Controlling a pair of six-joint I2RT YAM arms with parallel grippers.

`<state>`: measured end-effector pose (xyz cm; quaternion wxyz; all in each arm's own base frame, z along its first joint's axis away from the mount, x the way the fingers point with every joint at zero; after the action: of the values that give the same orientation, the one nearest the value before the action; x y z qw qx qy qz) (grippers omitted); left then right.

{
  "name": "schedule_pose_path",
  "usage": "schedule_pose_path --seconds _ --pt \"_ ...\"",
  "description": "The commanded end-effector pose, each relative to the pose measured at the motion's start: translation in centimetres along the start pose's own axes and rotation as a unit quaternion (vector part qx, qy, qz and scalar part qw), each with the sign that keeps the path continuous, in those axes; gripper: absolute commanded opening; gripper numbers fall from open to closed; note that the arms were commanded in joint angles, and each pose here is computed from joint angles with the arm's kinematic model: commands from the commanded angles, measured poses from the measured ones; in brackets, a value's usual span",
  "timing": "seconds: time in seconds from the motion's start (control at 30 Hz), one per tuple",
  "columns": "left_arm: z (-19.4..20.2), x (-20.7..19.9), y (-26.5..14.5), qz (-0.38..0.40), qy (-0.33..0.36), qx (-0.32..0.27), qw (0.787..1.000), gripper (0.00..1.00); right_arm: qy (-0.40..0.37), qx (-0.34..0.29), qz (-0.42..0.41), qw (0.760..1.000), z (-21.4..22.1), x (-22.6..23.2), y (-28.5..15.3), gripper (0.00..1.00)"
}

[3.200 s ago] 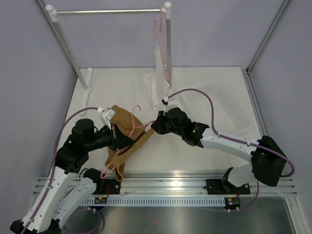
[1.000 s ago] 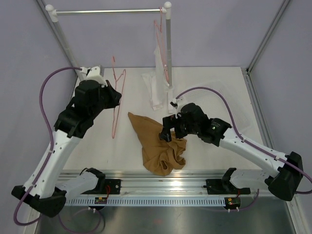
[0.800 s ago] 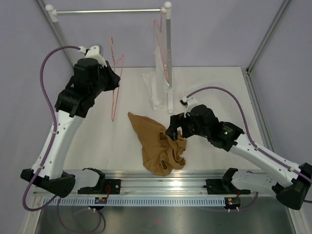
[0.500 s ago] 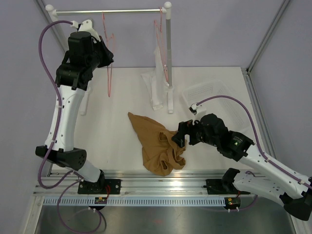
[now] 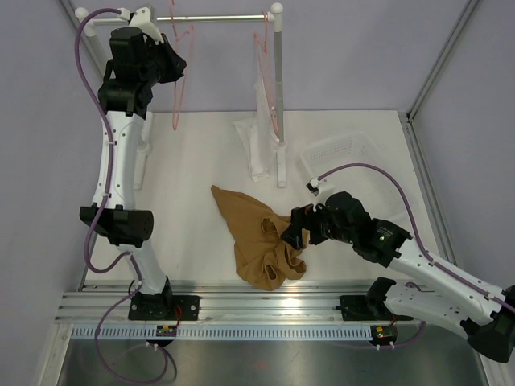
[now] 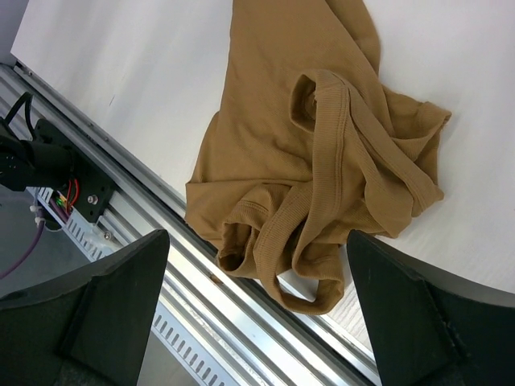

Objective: Remove the tank top from the hanger

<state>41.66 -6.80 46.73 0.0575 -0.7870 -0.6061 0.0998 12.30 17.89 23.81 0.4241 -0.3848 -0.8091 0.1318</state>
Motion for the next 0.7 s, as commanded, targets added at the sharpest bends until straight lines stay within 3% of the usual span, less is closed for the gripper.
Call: schedule_pose_path --seconds 0.0,0.2,0.33,0.43,0.47,0.5,0.6,0.63,0.67 --pt "-1.7 0.4 1.2 0.026 0.013 -0.049 0.998 0.00 0.003 -0.004 -0.030 1.000 -0.1 0.7 0.6 0.99" --pt "0.4 1.5 2.7 0.011 -0.016 -0.007 1.000 0.00 0.001 0.024 -0.033 0.999 0.3 0.7 1.8 1.00" --pt "0.6 1.5 2.4 0.006 -0.027 -0.008 1.000 0.11 0.001 0.032 -0.034 0.999 0.1 1.0 2.4 0.99" --pt "0.0 1.3 1.5 0.013 -0.031 -0.015 0.999 0.29 -0.011 0.037 -0.033 0.999 0.1 1.4 3.2 1.00" --pt "-0.4 1.2 1.0 0.016 -0.031 -0.020 0.999 0.38 -0.016 0.046 -0.022 0.999 0.3 1.3 4.1 1.00" --pt "-0.5 1.0 0.7 0.018 -0.034 -0.019 0.999 0.59 -0.027 0.039 -0.010 0.999 -0.1 1.4 4.6 0.99" --pt "-1.2 0.5 -1.4 0.017 -0.042 -0.027 0.999 0.81 -0.053 0.054 0.033 0.997 -0.1 1.8 6.9 0.99" --pt "-1.4 0.4 -2.2 0.016 -0.043 -0.031 0.998 0.84 -0.062 0.049 0.047 0.996 -0.2 2.0 7.5 0.99" --pt "-2.1 0.0 -4.0 0.016 -0.043 -0.041 0.998 0.99 -0.078 0.064 0.062 0.993 0.8 2.2 8.7 0.99"
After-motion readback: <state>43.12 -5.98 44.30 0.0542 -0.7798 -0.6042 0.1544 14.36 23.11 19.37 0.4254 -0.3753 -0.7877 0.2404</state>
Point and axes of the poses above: each gripper's point midway between its finger pads, its own y axis out along the fingers, its own x axis along the line the jaws close on, z = x × y, the point moved 9 cm from there along -y, back along the fingers, and after that the axes turned 14 degrees about y, right-handed, at the moved point
